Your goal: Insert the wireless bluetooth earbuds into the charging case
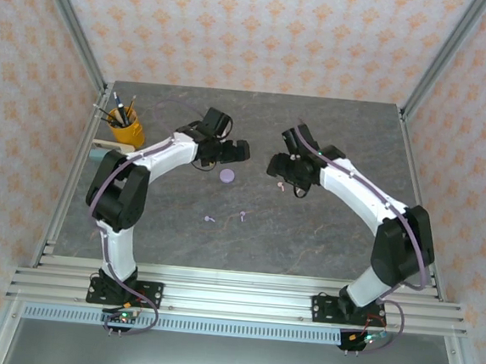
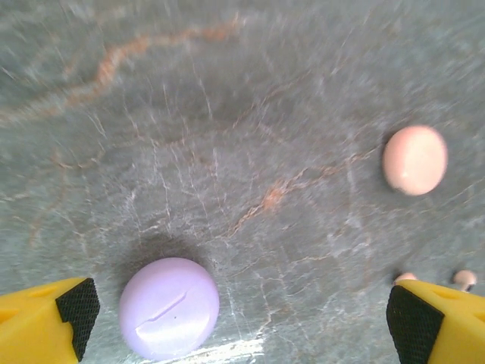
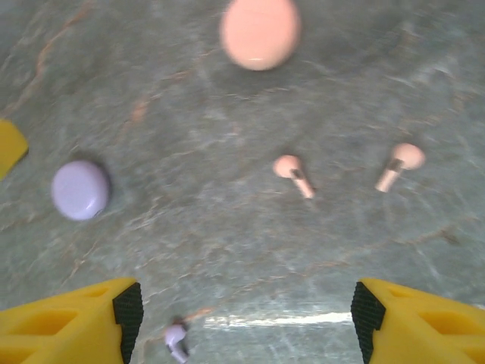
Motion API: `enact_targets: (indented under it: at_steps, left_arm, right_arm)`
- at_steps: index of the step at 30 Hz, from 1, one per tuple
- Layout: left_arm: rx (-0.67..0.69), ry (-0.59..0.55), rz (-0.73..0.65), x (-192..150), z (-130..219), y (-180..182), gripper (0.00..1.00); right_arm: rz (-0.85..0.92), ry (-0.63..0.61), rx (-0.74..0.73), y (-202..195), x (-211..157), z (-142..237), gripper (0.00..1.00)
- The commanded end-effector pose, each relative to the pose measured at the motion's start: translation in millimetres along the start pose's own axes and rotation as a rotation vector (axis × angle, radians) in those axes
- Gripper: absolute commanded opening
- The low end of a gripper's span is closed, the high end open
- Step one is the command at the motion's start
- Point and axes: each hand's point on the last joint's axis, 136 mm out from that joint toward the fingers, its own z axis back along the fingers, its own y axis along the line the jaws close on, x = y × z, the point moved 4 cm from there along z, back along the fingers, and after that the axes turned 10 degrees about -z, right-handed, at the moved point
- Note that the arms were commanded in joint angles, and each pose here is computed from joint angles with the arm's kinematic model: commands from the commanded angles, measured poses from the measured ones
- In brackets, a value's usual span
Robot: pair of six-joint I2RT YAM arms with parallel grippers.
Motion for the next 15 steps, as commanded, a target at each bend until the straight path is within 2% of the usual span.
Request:
enact_targets:
  at_steps: [1,6,15]
  left_arm:
    - [0.060,-0.101,0.024,20,40,17,1.00]
    - [0.100,-0.162,0.122,27,75,53,1.00]
    - [0.224,-0.223,0.240,18,121,104,1.00]
  right_arm:
    - [0.222,0.041,-0.022,26,-7,-5,0.75]
    - [0.421,0.062,-0.100,61,-9,-28,0.75]
    - [0.579,0.129,-0.162,102,-22,-82,0.74]
